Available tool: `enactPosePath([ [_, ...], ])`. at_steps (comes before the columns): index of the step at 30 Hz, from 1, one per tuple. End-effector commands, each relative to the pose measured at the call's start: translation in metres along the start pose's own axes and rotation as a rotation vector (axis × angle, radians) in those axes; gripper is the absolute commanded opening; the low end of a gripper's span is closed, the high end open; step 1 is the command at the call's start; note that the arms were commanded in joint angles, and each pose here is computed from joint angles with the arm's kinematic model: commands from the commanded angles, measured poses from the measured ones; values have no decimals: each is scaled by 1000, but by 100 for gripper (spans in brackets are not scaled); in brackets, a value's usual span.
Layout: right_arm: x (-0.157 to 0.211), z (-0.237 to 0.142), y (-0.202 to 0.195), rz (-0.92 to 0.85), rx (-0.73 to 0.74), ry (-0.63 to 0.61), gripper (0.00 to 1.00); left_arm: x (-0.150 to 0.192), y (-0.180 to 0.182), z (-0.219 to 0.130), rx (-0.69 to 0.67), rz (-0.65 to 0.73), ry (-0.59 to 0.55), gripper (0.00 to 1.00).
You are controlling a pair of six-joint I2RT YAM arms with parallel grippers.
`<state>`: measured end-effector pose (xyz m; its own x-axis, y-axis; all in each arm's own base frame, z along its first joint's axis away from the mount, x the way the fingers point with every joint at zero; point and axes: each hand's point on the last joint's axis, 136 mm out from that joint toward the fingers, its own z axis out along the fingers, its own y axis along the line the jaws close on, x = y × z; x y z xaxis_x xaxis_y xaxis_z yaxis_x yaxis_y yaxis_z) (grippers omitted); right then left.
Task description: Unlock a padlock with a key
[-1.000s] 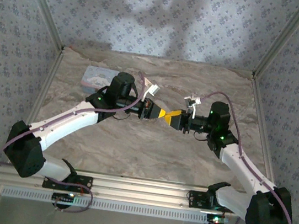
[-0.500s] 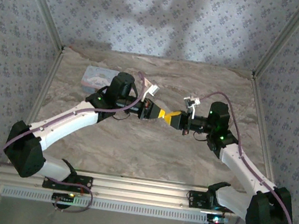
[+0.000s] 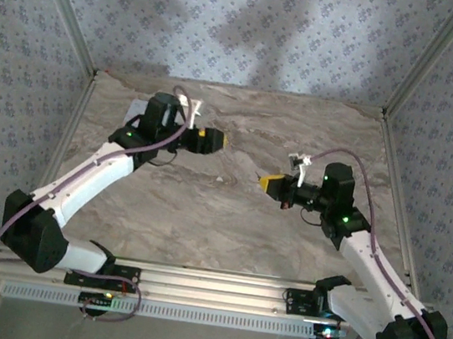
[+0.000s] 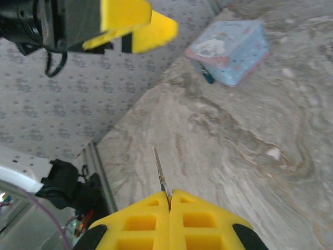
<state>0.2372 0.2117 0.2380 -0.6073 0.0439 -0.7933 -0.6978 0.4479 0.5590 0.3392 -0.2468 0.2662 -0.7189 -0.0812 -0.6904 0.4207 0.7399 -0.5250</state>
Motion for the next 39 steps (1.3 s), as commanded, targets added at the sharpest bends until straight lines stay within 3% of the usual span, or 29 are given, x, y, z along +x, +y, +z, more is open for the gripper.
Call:
enactPosePath([
  [1, 14, -8, -23, 28, 139, 18, 0, -10, 70, -11, -322, -39, -15, 81],
  [6, 25, -15, -38, 57, 235, 35, 0, -28, 126, -4, -483, -45, -1, 83],
  [15, 30, -21, -47, 85, 289, 26, 0, -34, 190, 45, -610, -20, 117, 84],
  [25, 35, -26, -50, 99, 322, 30, 0, -28, 219, 85, -650, 6, 217, 84],
  [39, 37, -40, -66, 165, 385, 29, 0, 18, 225, 99, -689, -12, 347, 84],
])
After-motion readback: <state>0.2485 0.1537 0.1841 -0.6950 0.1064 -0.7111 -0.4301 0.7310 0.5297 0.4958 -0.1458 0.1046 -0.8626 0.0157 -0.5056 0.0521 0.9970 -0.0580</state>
